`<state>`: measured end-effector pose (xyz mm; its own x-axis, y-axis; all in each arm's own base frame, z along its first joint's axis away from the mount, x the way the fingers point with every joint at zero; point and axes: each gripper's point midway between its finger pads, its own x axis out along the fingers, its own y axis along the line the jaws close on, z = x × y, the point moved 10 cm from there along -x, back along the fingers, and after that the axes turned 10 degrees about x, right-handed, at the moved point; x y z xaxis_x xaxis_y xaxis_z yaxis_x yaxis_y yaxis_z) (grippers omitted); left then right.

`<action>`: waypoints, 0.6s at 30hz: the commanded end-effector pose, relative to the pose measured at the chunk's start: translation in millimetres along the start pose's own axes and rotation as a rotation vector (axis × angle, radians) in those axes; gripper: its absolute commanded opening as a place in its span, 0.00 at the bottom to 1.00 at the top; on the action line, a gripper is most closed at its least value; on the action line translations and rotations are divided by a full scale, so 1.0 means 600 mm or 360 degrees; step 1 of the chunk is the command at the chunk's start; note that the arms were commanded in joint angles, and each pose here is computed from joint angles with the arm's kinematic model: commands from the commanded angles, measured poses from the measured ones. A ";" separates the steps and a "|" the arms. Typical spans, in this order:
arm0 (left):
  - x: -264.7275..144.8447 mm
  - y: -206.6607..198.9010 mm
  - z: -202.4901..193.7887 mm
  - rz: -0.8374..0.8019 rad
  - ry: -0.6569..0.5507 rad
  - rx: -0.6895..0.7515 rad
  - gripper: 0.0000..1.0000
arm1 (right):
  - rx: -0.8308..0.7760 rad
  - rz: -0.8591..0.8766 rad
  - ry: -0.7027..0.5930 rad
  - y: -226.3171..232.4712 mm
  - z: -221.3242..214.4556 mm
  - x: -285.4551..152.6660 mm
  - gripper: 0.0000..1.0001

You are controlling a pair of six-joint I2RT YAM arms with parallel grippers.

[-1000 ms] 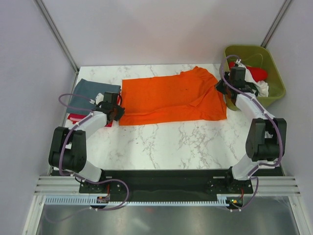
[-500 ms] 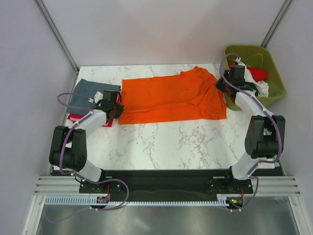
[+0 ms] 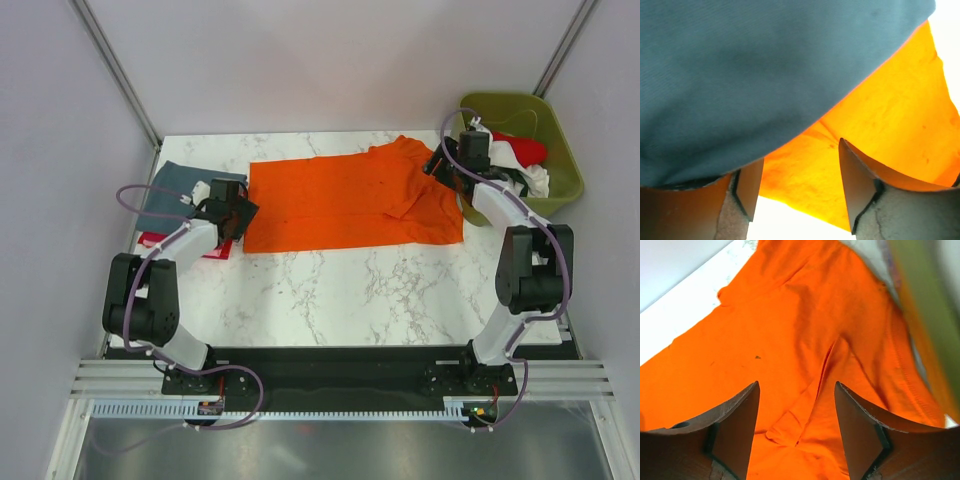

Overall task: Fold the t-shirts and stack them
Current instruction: Fold the tshirt

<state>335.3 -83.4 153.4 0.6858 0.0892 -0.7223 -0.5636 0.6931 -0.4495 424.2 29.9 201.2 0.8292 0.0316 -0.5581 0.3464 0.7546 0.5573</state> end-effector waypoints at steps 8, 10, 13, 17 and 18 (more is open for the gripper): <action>-0.100 -0.037 0.016 -0.0338 -0.0154 0.0128 0.69 | 0.0036 0.0277 -0.0299 0.051 0.005 -0.126 0.62; -0.105 -0.014 -0.003 -0.0324 -0.0132 0.0120 0.69 | 0.0085 0.0277 -0.0340 0.031 -0.014 -0.155 0.61; -0.116 0.022 -0.023 -0.0305 -0.0149 0.0110 0.67 | 0.0128 0.0304 -0.0383 0.005 -0.041 -0.182 0.59; -0.121 0.043 -0.035 -0.0296 -0.0217 0.0273 0.53 | 0.0185 0.0363 -0.0394 -0.020 -0.074 -0.200 0.52; -0.120 0.040 -0.033 -0.0294 -0.0235 0.0418 0.50 | 0.0172 0.0362 -0.0378 -0.030 -0.087 -0.202 0.51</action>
<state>260.7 -88.7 178.9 0.8000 0.0080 -0.5999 -0.3876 0.7702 -0.5065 301.7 44.6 229.9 0.9460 0.0249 -0.3231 0.2151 0.6975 0.6836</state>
